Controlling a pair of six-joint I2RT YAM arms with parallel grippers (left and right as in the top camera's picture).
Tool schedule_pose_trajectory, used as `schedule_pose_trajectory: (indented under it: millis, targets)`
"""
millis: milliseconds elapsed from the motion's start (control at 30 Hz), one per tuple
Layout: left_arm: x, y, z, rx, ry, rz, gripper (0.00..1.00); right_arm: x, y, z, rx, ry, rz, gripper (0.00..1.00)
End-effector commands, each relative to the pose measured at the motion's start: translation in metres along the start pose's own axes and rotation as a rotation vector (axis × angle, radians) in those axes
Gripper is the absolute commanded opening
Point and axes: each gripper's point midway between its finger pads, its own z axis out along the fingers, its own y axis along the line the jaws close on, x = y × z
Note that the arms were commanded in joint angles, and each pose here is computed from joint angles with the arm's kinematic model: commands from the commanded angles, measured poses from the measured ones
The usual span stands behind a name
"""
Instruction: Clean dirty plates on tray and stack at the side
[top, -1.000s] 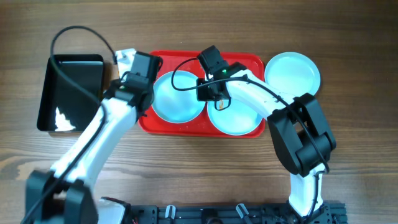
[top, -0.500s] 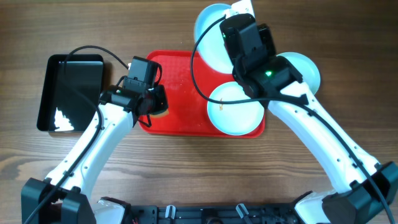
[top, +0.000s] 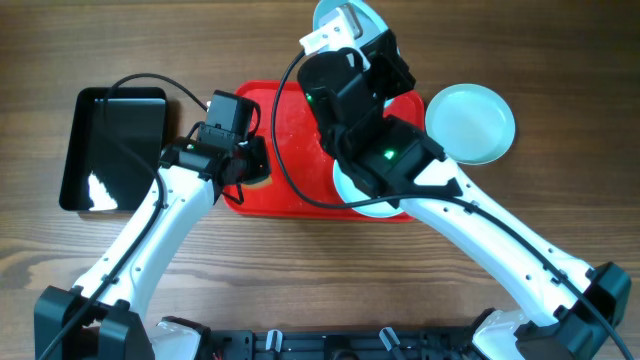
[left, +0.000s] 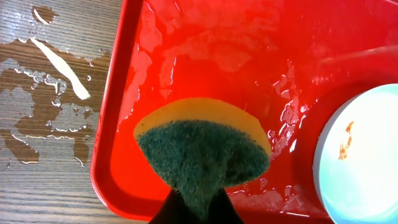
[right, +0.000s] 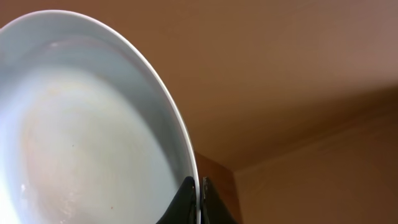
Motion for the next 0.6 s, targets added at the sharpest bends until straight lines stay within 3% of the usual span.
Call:
schedule_pose_trajectory:
  millis: [0, 133, 200, 300, 400, 433, 500, 567]
  targets:
    - [0.003, 0.0, 0.004, 0.004, 0.014, -0.013, 0.05, 0.002, -0.015, 0.0, 0.072, 0.032, -0.007, 0.04]
    - [0.002, 0.0, 0.004, 0.005, 0.012, -0.013, 0.05, 0.011, -0.019, 0.009, 0.081, 0.054, 0.135, 0.04]
    - [0.002, 0.0, 0.004, 0.005, 0.012, -0.013, 0.04, 0.03, -0.008, 0.025, -0.001, 0.098, 0.25, 0.04]
    - [0.002, 0.0, 0.004, 0.005, 0.012, -0.013, 0.04, 0.071, 0.027, 0.047, -0.269, 0.238, 0.356, 0.04]
    - [0.002, 0.0, 0.004, 0.005, 0.011, -0.013, 0.05, 0.103, 0.05, 0.061, -0.556, 0.394, 0.579, 0.04]
    - [0.002, 0.0, 0.004, 0.005, 0.012, -0.013, 0.05, 0.11, 0.054, 0.068, -0.747, 0.433, 0.708, 0.04]
    - [0.002, 0.0, 0.004, 0.005, 0.012, -0.013, 0.05, 0.125, 0.041, 0.082, -0.818, 0.48, 0.839, 0.04]
    - [0.002, 0.0, 0.004, 0.005, 0.012, -0.013, 0.05, 0.157, 0.024, 0.102, -0.76, 0.555, 0.94, 0.04]
